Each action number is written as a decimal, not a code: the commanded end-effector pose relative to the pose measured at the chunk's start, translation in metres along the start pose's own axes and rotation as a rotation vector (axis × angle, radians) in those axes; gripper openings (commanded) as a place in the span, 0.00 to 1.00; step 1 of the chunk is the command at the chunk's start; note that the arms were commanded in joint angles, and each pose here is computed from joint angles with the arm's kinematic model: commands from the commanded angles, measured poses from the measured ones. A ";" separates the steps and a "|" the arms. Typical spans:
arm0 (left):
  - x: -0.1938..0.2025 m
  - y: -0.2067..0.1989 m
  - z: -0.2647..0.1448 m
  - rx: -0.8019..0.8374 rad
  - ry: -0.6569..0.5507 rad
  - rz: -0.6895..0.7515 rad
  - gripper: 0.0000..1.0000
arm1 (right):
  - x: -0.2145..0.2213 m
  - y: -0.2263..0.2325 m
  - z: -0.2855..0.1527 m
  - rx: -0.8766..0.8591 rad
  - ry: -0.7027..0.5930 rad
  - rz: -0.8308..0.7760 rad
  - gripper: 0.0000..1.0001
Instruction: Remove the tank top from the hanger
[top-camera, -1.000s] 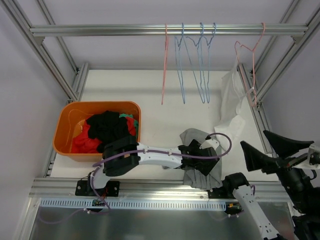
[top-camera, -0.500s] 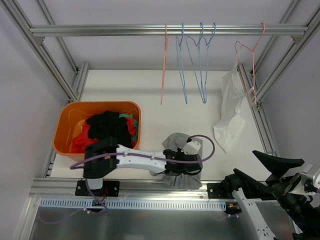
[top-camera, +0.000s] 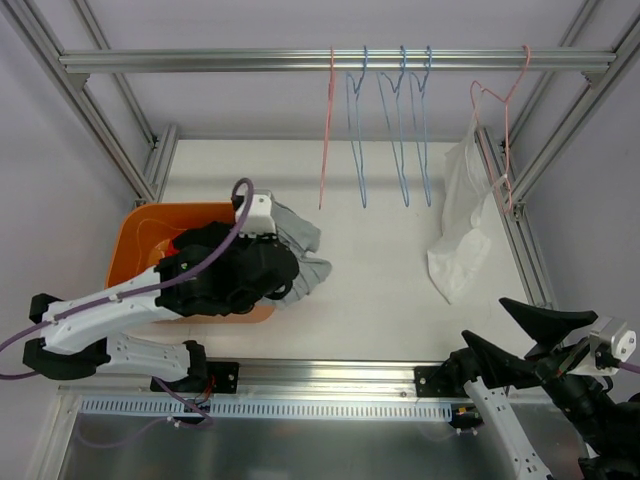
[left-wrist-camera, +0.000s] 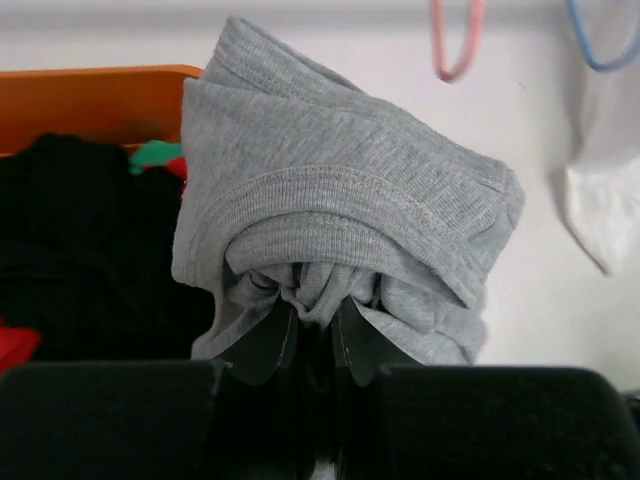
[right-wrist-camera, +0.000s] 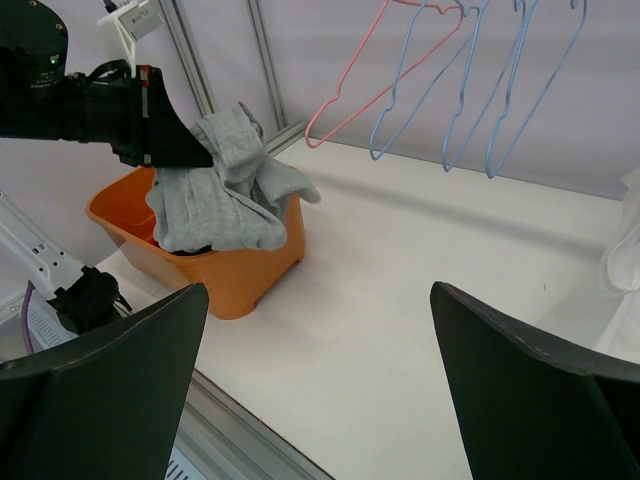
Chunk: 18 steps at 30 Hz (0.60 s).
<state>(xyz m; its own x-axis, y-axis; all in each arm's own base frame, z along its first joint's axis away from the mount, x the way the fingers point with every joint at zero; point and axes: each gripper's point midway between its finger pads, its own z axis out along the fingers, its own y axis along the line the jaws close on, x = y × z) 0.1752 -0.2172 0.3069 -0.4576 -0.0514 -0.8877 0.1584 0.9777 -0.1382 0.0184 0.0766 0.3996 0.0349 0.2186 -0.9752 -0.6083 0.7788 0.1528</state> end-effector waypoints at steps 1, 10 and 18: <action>-0.025 0.057 -0.011 -0.149 -0.059 0.003 0.00 | -0.013 -0.001 0.009 -0.002 -0.010 -0.006 1.00; -0.021 0.153 0.006 -0.430 0.004 -0.132 0.00 | -0.006 -0.004 0.033 -0.029 0.019 0.032 0.99; 0.055 0.133 0.090 -0.282 0.246 -0.133 0.00 | 0.016 -0.024 0.064 0.014 0.100 0.080 1.00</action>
<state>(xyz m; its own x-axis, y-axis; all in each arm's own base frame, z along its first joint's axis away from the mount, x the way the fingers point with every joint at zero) 0.2318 -0.0768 0.2290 -0.5884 -0.1705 -0.7904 -0.2619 0.9650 -0.0132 0.0667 0.0939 0.3811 -0.0898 0.2051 -0.9746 -0.5974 0.7719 0.2175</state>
